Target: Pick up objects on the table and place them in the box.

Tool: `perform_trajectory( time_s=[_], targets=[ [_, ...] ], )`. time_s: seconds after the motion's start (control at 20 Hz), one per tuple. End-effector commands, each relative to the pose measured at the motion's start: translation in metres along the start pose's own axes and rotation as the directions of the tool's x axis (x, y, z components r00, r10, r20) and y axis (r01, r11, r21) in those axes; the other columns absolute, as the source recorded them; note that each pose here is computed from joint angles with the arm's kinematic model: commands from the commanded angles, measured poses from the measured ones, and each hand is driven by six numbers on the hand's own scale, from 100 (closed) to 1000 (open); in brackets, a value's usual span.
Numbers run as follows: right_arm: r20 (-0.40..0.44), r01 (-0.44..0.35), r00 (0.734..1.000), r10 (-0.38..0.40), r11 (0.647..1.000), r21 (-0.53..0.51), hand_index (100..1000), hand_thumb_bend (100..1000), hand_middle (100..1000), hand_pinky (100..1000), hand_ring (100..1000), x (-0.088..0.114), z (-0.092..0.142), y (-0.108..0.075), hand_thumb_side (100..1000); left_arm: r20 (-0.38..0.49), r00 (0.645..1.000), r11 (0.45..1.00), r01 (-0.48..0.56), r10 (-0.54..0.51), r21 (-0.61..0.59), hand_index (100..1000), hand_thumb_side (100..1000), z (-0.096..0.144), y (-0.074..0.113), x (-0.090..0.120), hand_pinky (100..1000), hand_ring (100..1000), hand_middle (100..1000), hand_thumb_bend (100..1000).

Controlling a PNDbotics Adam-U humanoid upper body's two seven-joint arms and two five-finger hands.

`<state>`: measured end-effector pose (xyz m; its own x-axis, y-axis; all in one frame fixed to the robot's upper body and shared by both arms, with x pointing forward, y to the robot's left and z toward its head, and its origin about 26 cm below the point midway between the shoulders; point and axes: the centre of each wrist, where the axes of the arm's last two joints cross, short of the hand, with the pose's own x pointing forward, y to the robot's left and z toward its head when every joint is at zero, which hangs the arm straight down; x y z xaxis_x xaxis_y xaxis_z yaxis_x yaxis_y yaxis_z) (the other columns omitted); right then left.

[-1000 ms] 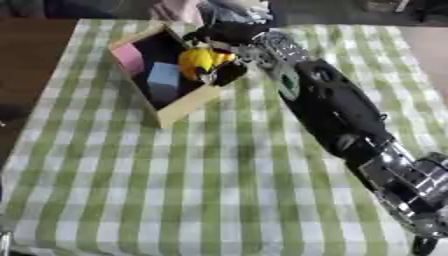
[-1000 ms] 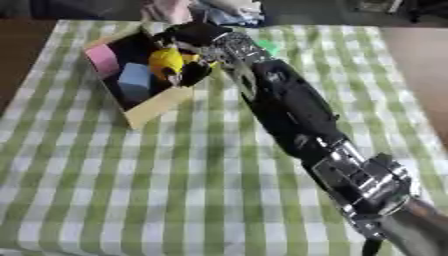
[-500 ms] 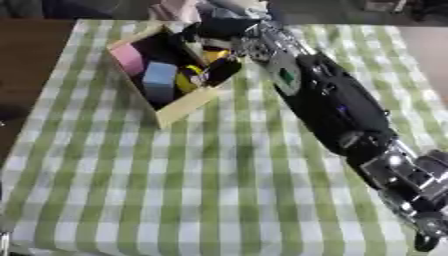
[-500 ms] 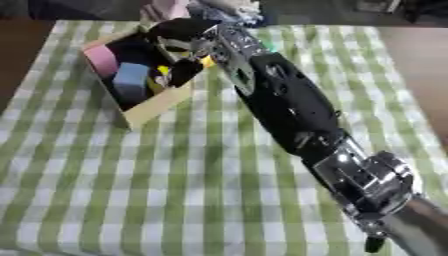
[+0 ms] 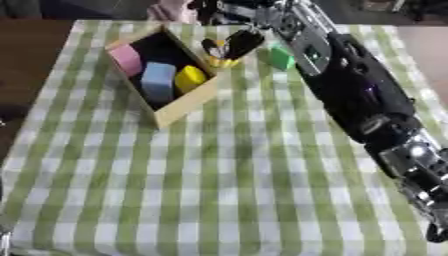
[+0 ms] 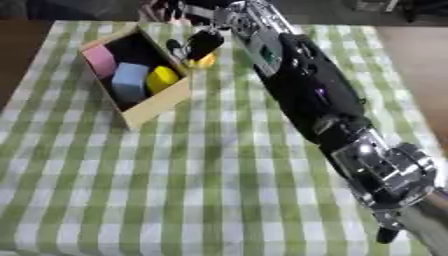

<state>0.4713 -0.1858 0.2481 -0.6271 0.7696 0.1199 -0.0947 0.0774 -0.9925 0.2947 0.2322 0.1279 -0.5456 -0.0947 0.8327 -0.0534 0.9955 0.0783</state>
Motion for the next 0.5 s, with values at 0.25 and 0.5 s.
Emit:
perform_trajectory(
  time_s=[0.25, 0.5],
  targets=[
    [-0.169, 0.027, 0.984, -0.047, 0.993, -0.119, 994, 100, 857, 873, 865, -0.036, 0.011, -0.008, 281, 0.014, 1.0, 1.0, 0.011, -0.01, -0.02, 776, 823, -0.003, 0.0, 0.004, 676, 571, 734, 104],
    [-0.276, 0.061, 0.956, -0.093, 0.99, -0.125, 993, 100, 860, 868, 863, -0.057, 0.014, 0.008, 386, 0.02, 1.0, 0.999, 0.009, -0.008, -0.031, 776, 822, -0.004, -0.001, 0.005, 678, 572, 734, 101]
  ],
)
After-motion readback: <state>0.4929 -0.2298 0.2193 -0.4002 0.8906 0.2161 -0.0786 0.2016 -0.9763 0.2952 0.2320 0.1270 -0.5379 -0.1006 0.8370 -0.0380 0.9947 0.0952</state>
